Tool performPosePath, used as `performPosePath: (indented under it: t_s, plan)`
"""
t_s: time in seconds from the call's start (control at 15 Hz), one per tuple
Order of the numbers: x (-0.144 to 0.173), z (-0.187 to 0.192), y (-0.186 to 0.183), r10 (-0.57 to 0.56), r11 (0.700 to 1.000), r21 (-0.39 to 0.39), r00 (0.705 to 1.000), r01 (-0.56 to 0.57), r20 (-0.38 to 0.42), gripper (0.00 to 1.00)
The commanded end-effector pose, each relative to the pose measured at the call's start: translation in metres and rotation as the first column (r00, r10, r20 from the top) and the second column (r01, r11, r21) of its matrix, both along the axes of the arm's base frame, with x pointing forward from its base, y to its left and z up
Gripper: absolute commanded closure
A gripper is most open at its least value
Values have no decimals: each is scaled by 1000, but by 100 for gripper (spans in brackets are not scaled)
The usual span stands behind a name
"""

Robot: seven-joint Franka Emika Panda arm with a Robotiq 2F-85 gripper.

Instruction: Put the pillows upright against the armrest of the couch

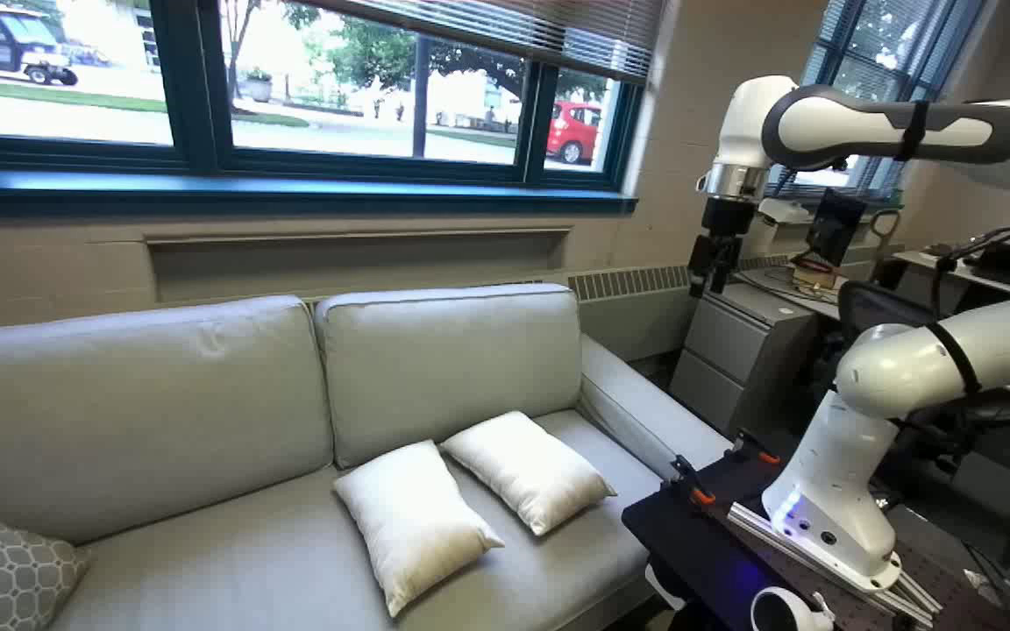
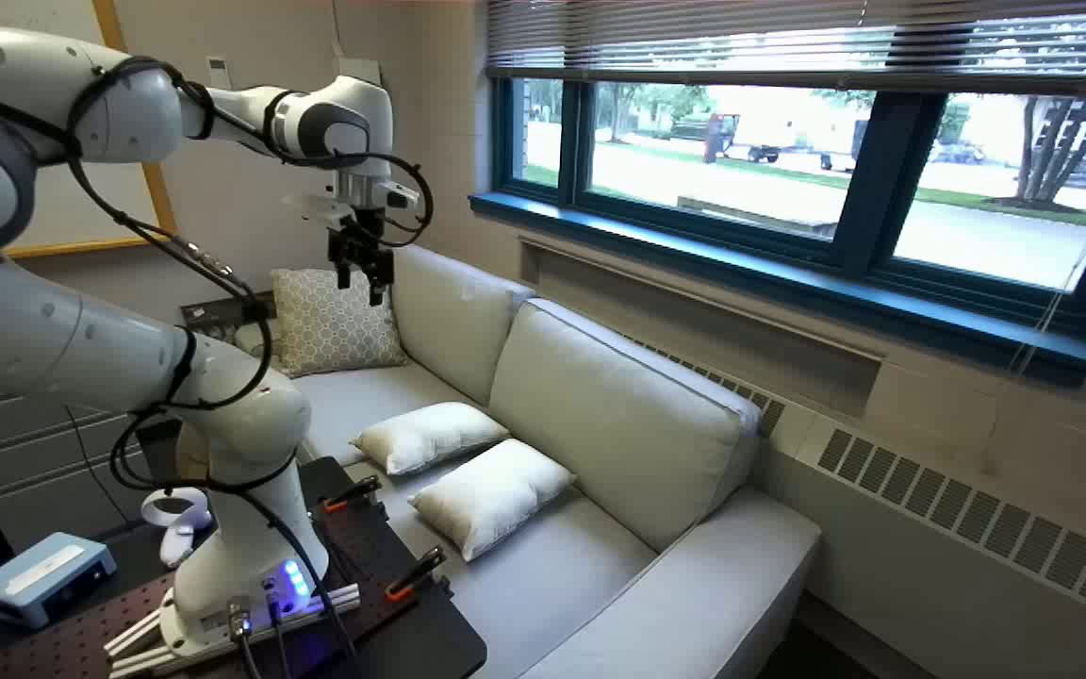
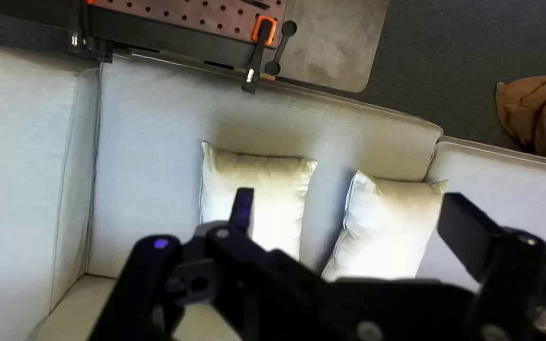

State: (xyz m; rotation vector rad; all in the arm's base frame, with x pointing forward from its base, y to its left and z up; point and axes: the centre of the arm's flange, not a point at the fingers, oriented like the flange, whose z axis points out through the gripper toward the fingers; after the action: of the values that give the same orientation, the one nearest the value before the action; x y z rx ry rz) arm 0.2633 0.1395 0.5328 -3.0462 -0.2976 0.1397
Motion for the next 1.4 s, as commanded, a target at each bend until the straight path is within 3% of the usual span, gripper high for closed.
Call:
performPosePath:
  t_s: [0.0,0.67,0.93,1.13,1.33]
  plan:
    - [0,0,0,0,1000,1,1000,0,2,0]
    - [0,1,0,0,1000,1,1000,0,5,0]
    - [17,-13,-1,-18,1000,0,1000,18,-4,0]
    - [48,-22,-9,-134,991,13,989,134,69,0]
    - [91,-35,-28,-297,952,101,951,289,85,0]
